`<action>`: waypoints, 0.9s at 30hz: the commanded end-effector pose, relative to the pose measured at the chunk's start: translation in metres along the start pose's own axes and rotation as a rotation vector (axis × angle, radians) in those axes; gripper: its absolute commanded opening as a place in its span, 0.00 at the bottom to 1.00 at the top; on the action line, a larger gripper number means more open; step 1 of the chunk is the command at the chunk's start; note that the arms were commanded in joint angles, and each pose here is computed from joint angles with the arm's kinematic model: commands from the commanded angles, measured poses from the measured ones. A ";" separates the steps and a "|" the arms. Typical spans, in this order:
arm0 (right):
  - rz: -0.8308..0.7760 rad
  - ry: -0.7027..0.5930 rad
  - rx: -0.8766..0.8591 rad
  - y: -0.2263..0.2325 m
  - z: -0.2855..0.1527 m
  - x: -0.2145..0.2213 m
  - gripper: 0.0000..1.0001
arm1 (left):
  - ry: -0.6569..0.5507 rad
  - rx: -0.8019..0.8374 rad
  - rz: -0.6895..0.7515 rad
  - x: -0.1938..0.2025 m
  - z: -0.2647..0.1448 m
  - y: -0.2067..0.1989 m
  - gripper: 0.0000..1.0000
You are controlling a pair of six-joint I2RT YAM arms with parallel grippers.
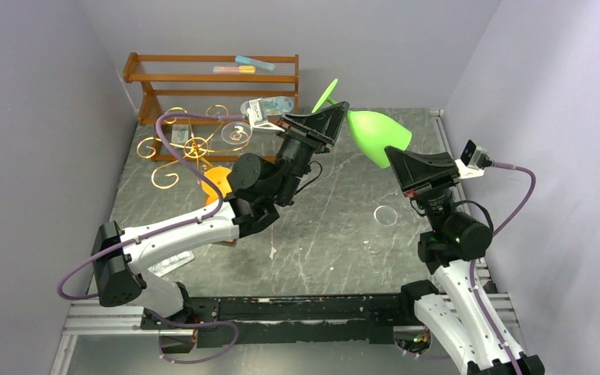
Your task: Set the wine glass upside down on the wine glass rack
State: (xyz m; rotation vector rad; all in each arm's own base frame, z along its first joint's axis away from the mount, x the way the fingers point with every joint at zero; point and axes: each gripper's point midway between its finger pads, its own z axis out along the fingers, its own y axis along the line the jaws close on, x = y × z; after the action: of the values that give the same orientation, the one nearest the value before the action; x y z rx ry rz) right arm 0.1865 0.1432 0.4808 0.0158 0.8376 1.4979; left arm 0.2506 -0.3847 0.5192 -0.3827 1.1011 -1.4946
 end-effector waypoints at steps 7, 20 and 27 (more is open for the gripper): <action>-0.037 0.083 0.042 -0.007 -0.006 0.014 0.12 | -0.114 0.058 -0.053 -0.028 0.003 -0.021 0.05; -0.204 0.080 0.496 -0.059 -0.031 -0.006 0.90 | -0.091 0.144 0.428 -0.042 -0.021 -0.021 0.05; -0.218 0.232 0.414 -0.042 -0.009 0.006 0.90 | 0.004 0.193 0.779 -0.028 -0.029 -0.008 0.05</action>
State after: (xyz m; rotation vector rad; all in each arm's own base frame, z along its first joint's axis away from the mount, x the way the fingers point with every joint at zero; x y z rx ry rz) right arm 0.2177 0.1234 0.4523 0.1773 1.2004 1.1189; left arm 0.2396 -0.3437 0.5243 -0.0485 0.9878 -1.0667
